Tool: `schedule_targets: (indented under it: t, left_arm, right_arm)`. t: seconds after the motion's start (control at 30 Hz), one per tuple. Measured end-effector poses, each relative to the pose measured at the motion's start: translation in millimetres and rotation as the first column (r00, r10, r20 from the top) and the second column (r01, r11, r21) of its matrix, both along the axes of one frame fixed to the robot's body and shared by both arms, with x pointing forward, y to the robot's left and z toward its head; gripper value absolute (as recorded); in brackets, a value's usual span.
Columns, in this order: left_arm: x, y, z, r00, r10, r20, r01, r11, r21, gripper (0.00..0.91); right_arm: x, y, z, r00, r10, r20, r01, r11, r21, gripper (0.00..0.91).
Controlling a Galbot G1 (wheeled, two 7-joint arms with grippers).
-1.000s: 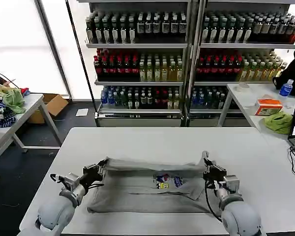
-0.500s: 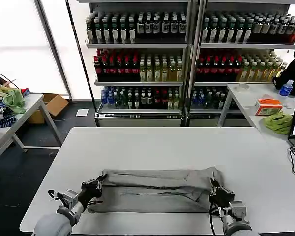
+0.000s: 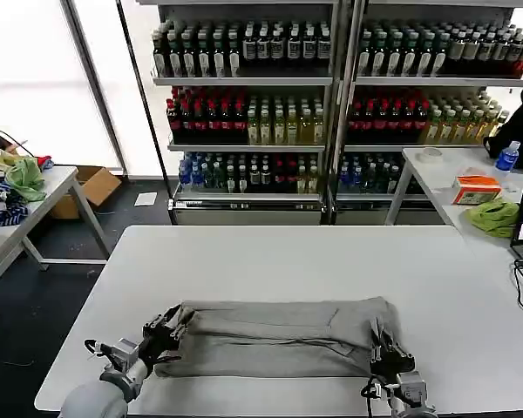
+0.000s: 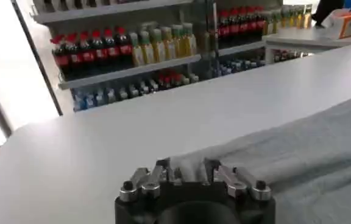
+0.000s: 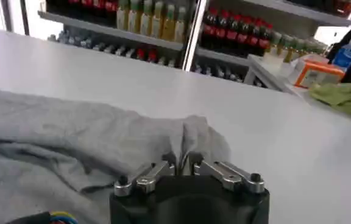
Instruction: Fold and organize the clothes.
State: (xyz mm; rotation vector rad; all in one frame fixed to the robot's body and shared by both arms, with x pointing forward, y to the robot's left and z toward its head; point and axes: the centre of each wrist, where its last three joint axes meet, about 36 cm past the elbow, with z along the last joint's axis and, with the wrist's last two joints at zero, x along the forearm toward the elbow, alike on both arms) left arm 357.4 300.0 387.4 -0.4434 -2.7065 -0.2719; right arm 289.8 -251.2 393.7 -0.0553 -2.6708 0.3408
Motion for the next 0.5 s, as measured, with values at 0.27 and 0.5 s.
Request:
schedule_targets:
  t: [0.27,0.5]
  left_arm:
    - [-3.7,2.7,18.5,0.999,0.045,0.023,-0.044,0.999,-0.013,0.907]
    - [-10.4,-0.4,21.3,0.993,0.119,0.016,-0.118,0.991,-0.059,0.907]
  right_arm:
    - [6.0,-15.9,27.1,0.996,-0.063,0.069,0.064,0.998,-0.004,0.907]
    - [6.7,-18.1,60.9,0.985,-0.084,0.152,0.079,0.996,0.04,0.907]
